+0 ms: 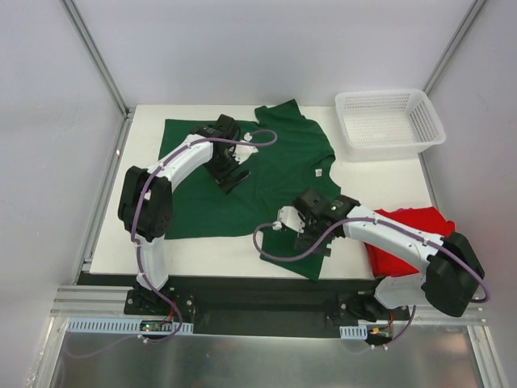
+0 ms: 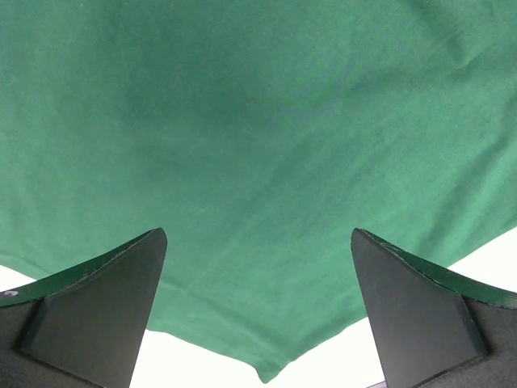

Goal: Fold and stack the t-shirts

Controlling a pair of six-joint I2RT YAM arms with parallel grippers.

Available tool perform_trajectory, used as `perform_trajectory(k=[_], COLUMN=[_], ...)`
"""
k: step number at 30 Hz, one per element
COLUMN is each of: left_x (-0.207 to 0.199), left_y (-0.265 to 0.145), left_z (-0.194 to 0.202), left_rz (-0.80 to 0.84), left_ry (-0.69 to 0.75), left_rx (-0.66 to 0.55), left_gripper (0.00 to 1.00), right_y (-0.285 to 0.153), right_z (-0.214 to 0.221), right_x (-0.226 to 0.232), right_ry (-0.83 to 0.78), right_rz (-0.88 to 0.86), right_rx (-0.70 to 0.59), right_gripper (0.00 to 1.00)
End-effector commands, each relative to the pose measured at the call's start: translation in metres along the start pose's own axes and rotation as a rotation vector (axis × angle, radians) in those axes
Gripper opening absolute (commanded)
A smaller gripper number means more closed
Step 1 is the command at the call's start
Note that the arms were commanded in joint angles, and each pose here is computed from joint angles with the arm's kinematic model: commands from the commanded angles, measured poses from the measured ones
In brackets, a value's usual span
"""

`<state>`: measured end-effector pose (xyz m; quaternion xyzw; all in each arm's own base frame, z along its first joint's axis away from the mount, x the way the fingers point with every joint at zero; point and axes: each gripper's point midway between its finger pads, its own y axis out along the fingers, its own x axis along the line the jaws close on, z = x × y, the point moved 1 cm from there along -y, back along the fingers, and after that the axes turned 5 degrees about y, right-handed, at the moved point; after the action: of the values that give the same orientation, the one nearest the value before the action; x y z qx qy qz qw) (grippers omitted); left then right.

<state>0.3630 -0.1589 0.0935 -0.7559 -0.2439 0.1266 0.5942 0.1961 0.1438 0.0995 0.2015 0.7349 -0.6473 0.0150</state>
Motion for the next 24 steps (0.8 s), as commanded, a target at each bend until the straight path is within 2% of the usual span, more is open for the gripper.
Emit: perform_trajectory(k=[1, 8, 15, 24], left_x=[0.009, 0.008, -0.002, 0.002], left_y=[-0.012, -0.023, -0.03, -0.035], left_z=[0.0, 0.013, 0.025, 0.034], left_rz=[-0.035, -0.067, -0.067, -0.107], left_ry=[0.011, 0.002, -0.025, -0.014], left_rx=[-0.001, 0.013, 0.018, 0.044], left_gripper=[0.99, 0.99, 0.99, 0.99], right_y=[0.016, 0.036, 0.025, 0.035], right_z=[0.022, 0.016, -0.008, -0.014], right_x=[0.017, 0.019, 0.022, 0.048], right_ry=[-0.061, -0.111, -0.074, -0.099], right_rz=[0.004, 0.024, 0.005, -0.099], right_rx=[0.043, -0.004, -0.052, -0.078], right_gripper=[0.96, 0.96, 0.96, 0.96])
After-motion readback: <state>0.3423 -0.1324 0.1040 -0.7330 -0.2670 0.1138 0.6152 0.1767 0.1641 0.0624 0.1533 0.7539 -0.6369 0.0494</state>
